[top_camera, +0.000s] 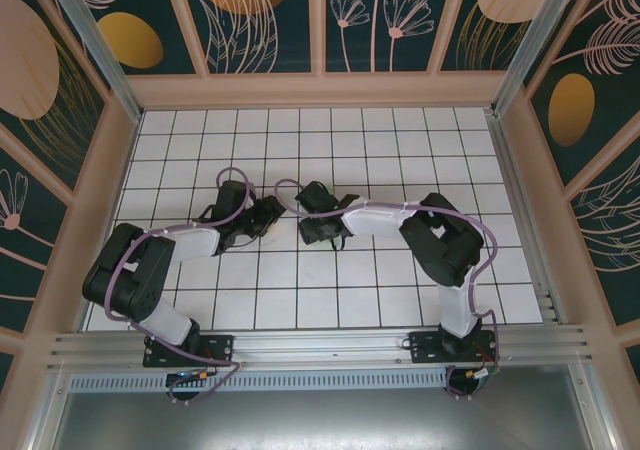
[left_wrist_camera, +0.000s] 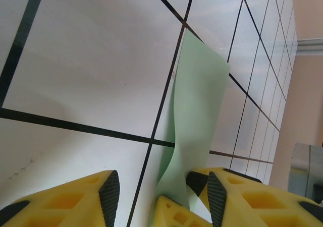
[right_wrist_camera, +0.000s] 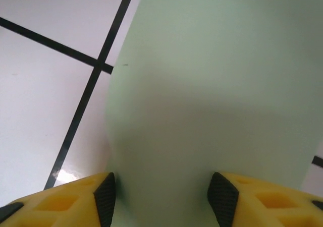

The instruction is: Fold a paper plane with a square sheet of paper (pick it up from the middle)

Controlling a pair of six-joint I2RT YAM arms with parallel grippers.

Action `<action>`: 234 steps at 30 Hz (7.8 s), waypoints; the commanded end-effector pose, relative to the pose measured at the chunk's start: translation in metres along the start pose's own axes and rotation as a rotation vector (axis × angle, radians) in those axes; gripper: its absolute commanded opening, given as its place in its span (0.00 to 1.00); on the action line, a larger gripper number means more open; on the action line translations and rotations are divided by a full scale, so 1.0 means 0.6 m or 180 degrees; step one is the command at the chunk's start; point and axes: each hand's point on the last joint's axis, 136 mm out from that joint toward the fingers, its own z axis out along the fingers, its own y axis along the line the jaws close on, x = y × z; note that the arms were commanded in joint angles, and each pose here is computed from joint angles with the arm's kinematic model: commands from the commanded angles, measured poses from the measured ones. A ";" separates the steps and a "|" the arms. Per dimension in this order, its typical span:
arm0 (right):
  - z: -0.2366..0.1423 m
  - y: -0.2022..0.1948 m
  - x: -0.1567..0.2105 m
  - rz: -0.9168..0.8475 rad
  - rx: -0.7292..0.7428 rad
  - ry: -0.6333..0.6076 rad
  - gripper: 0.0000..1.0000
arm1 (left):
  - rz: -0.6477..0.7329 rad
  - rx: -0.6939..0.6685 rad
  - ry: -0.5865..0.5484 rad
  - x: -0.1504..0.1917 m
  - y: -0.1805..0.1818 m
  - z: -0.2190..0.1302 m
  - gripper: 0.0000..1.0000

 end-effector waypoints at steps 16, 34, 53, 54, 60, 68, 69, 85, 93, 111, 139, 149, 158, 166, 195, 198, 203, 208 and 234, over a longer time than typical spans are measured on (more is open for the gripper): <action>0.044 -0.102 0.137 0.0430 -0.0367 0.0819 0.60 | 0.0154 0.0193 0.0204 0.016 -0.019 -0.003 0.54; 0.071 -0.128 0.175 0.0045 0.0553 0.1043 0.73 | 0.0138 0.0132 0.0215 0.016 -0.010 0.003 0.54; 0.052 -0.091 0.160 0.0196 0.0066 0.0890 0.45 | 0.0177 0.0144 0.0229 0.018 -0.014 0.000 0.55; 0.048 -0.084 0.158 0.0245 -0.0071 0.0886 0.45 | 0.0180 0.0150 0.0231 0.017 -0.015 0.000 0.55; 0.039 -0.089 0.150 0.0407 -0.0282 0.0860 0.48 | 0.0202 0.0171 0.0247 0.019 -0.017 0.000 0.55; 0.043 -0.100 0.153 0.0443 -0.0252 0.0889 0.48 | 0.0199 0.0173 0.0263 0.021 -0.015 0.001 0.55; 0.043 -0.101 0.154 0.0449 -0.0247 0.0898 0.48 | 0.0201 0.0174 0.0261 0.021 -0.015 0.001 0.55; 0.021 -0.077 0.146 0.0288 -0.0029 0.0891 0.57 | 0.0189 0.0097 0.0158 0.013 -0.011 -0.005 0.55; -0.059 -0.047 0.067 0.0458 -0.0203 0.0421 0.60 | 0.0163 -0.0038 0.0031 0.004 0.000 -0.013 0.56; -0.064 -0.031 0.099 0.0060 0.0188 0.0628 0.69 | 0.0116 -0.0119 -0.0085 -0.008 0.013 -0.029 0.76; -0.077 -0.030 0.130 0.0923 -0.0580 0.0837 0.73 | 0.0152 -0.0131 -0.0054 -0.004 0.017 -0.029 0.92; -0.114 -0.010 0.086 0.0551 -0.0093 0.0507 0.72 | 0.0175 -0.0243 -0.0141 -0.005 0.030 -0.041 0.98; -0.095 0.006 0.072 0.0213 0.0015 0.0491 0.74 | 0.0184 -0.0313 -0.0192 -0.008 0.034 -0.048 0.99; -0.068 0.000 0.099 0.0155 0.0115 0.0682 0.76 | 0.0168 -0.0331 -0.0177 -0.007 0.038 -0.046 0.99; -0.058 -0.026 0.139 0.0574 -0.0699 0.0908 0.65 | 0.0196 -0.0279 -0.0109 -0.001 0.035 -0.041 0.99; -0.057 -0.039 0.144 0.0603 -0.0689 0.0942 0.65 | 0.0207 -0.0256 -0.0111 -0.002 0.032 -0.041 0.98; -0.049 -0.048 0.151 0.0636 -0.0680 0.0985 0.65 | 0.0223 -0.0226 -0.0092 -0.001 0.027 -0.040 0.99; -0.042 -0.055 0.154 0.0707 -0.0667 0.0995 0.64 | 0.0274 -0.0062 -0.0012 0.004 0.011 -0.038 0.99; -0.037 -0.055 0.158 0.0863 -0.1003 0.0955 0.61 | 0.0242 0.0669 0.0830 0.095 -0.085 0.082 0.55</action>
